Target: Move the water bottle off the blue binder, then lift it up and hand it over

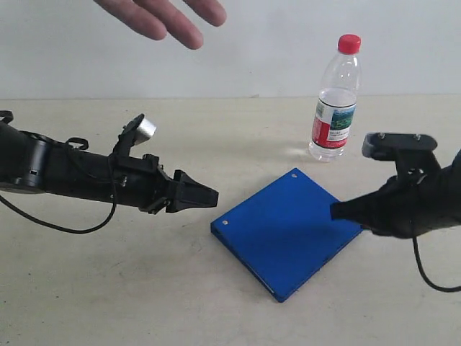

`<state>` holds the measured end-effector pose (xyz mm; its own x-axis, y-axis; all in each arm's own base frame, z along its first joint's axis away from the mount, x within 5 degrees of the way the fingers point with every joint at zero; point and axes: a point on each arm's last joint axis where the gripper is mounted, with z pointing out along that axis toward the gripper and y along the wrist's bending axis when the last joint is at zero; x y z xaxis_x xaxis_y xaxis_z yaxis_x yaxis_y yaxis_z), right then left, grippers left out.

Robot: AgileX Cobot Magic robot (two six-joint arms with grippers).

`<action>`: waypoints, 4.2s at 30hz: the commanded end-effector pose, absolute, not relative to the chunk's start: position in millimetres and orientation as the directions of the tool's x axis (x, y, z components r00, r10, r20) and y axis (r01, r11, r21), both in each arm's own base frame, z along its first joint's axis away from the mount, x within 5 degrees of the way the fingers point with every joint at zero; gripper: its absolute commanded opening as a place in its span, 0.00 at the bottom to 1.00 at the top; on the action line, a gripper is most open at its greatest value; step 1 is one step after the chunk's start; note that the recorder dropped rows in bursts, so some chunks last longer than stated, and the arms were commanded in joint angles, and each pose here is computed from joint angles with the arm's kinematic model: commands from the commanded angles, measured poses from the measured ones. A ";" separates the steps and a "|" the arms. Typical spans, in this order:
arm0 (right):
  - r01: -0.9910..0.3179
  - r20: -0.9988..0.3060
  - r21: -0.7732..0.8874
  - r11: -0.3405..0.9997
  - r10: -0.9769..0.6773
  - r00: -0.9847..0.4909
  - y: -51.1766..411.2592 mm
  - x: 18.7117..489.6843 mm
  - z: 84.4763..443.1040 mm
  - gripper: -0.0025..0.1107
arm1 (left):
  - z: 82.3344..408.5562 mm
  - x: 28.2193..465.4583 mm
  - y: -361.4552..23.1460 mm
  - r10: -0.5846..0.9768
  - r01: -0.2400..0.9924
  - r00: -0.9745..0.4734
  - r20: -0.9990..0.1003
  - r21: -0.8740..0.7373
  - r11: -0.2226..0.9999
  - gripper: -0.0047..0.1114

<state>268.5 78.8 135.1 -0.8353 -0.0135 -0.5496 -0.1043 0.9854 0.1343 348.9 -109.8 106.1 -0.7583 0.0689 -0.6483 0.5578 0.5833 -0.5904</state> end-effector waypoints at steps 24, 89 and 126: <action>-0.680 -0.955 0.275 0.679 0.111 -0.275 55.4 24.7 296.0 0.02 | 133.3 343.6 -118.4 0.080 0.683 -0.677 -0.732 -0.584 0.439 0.52; 0.047 -0.262 0.558 0.828 0.229 -0.937 105.9 240.1 116.4 0.39 | 102.9 367.5 -168.9 0.289 0.706 -0.657 -0.696 -0.434 0.559 0.52; 0.073 -0.302 0.533 0.843 0.270 -0.914 102.2 246.8 117.4 0.39 | 109.9 358.6 -175.8 0.284 0.745 -0.646 -0.708 -0.504 0.438 0.52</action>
<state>245.5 102.8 116.6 -0.9163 0.2711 -0.2948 0.0789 0.8438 0.5308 359.5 -172.7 106.8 -0.6508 0.2830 -0.7046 0.7353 0.4664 -0.4918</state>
